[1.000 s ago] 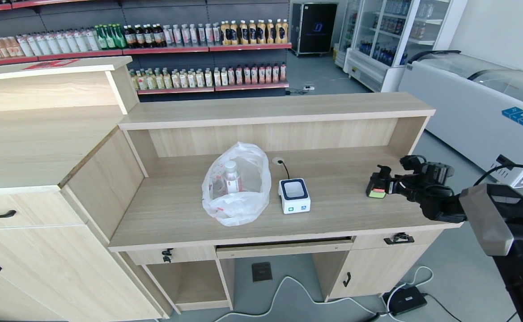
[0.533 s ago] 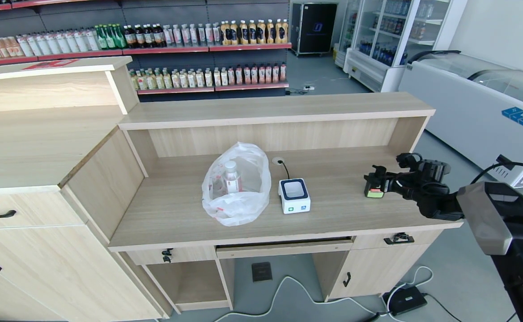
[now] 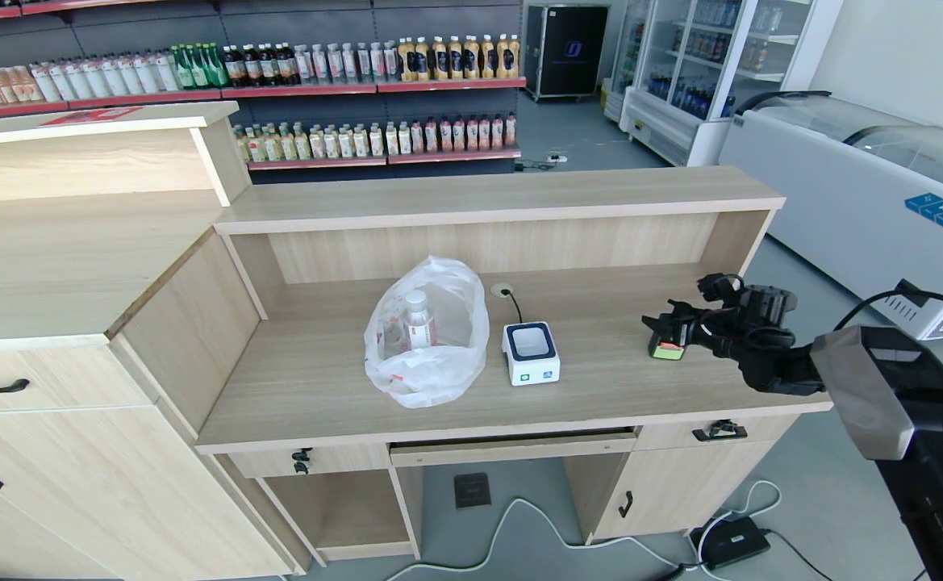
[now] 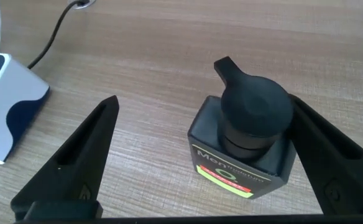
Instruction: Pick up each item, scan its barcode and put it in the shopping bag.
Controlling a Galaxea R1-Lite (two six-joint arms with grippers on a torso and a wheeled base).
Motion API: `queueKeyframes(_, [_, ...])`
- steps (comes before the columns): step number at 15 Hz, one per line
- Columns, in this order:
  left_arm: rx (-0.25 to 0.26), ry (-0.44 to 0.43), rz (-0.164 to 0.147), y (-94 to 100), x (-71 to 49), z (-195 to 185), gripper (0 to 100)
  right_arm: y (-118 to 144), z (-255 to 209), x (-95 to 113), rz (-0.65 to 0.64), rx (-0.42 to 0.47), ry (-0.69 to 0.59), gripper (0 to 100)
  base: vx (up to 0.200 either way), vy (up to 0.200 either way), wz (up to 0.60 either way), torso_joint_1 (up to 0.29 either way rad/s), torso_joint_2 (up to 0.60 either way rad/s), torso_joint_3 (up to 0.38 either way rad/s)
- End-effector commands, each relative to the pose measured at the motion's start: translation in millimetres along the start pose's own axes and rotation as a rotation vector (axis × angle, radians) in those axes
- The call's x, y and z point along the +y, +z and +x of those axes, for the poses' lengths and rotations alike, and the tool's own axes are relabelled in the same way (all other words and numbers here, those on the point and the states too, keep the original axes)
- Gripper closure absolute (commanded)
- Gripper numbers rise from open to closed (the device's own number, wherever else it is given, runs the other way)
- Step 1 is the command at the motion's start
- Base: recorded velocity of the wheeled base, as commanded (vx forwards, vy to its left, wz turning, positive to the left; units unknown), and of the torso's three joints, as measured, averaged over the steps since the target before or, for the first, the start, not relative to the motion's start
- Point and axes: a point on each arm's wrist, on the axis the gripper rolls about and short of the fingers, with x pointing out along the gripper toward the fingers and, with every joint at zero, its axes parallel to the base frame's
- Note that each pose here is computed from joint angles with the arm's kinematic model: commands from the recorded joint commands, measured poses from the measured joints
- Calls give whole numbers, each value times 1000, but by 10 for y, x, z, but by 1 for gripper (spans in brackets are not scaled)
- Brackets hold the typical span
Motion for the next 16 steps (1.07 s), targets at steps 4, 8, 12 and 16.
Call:
queueKeyframes(4, [0,2,0,0,0,0,0,-235,-23,-95,-50,36,-16,0,0,0,0,0,0,0])
queueKeyframes(8, [0,2,0,0,0,0,0,-414,16,-65,-68,36,-11,0,0,0,0,0,0,0])
queueKeyframes(12, [0,2,0,0,0,0,0,-406,55,11,-70,36,6,0,0,0,0,0,0,0])
queueKeyframes(16, [0,2,0,0,0,0,0,-430,149,187,-82,23,37,0,0,0,0,0,0,0])
